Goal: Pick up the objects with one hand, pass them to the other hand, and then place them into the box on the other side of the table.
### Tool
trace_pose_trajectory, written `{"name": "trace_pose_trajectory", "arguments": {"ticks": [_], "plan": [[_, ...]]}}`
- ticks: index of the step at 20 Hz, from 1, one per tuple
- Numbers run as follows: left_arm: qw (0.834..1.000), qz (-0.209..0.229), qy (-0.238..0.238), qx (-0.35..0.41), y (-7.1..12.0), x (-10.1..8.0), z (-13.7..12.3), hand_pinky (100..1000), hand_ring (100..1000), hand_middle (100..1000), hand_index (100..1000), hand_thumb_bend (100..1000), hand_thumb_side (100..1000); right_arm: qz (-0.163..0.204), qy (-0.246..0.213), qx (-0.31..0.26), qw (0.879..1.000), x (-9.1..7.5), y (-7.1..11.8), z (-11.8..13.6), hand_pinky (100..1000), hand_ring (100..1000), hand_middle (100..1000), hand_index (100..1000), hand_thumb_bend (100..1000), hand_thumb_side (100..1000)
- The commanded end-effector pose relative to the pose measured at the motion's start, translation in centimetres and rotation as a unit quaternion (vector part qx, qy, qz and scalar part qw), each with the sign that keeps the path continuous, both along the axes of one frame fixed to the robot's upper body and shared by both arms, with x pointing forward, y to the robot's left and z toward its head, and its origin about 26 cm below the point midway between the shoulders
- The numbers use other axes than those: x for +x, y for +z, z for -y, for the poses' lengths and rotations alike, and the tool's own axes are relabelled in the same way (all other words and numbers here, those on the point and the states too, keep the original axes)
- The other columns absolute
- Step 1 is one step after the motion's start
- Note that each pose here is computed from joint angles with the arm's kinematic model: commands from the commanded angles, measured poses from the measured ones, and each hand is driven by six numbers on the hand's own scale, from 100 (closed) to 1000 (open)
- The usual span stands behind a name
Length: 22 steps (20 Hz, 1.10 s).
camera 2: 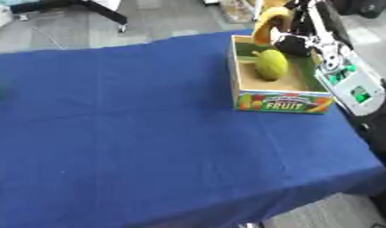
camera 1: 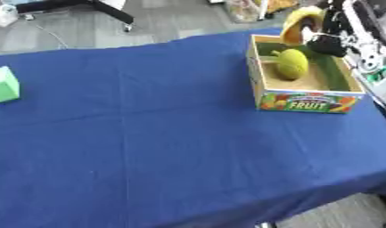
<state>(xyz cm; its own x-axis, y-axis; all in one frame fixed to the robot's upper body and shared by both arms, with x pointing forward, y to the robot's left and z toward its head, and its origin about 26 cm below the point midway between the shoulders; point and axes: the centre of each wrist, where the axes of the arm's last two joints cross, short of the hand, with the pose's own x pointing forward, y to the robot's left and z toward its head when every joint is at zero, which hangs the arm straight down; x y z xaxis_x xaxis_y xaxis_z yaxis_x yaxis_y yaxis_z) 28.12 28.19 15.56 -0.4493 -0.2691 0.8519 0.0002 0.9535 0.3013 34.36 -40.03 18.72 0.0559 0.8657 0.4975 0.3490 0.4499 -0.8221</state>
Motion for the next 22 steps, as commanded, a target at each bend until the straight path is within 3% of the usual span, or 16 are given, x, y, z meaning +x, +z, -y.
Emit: {"name": "trace_pose_trajectory", "arguments": {"ticks": [1,2,6,9,12,15,17,22], "plan": [[1.000,0.013,0.007,0.005,0.6,-0.2,-0.2,759,694,676,768,327,760,-0.040,-0.041,-0.041,0.998,0.6,0.7,1.7,301,297,460,816,196,539],[1.000,0.012,0.007,0.005,0.6,-0.2,-0.2,759,694,676,769,327,760,-0.058,-0.051,-0.046,0.996,0.9,0.4,1.9,323,327,495,849,258,598],[1.000,0.009,0.006,0.006,0.5,-0.2,-0.2,760,696,677,770,327,761,-0.127,-0.088,-0.065,0.986,2.1,-1.1,2.5,350,381,567,902,343,667],[1.000,0.008,0.008,0.006,0.4,-0.3,-0.3,760,696,678,770,327,760,-0.157,-0.099,-0.073,0.980,2.7,-1.8,3.6,349,382,573,915,341,670],[1.000,0.008,0.011,0.007,0.4,-0.3,-0.4,760,696,678,770,326,759,-0.165,-0.106,-0.082,0.977,3.2,-2.0,4.9,323,352,545,911,296,637],[1.000,0.009,0.020,0.012,0.5,-0.3,-0.6,760,697,679,772,325,755,-0.124,-0.093,-0.098,0.983,3.6,-1.1,4.5,301,327,517,901,221,554],[0.999,0.010,0.028,0.019,0.8,-0.3,-0.9,760,697,679,774,321,750,-0.088,-0.072,-0.100,0.988,3.4,-0.4,3.8,289,315,500,896,115,458],[0.996,0.011,0.066,0.064,1.7,-0.3,-2.1,760,697,683,778,314,733,-0.008,0.000,-0.080,0.997,3.1,0.3,0.9,296,321,489,891,100,327]]}}
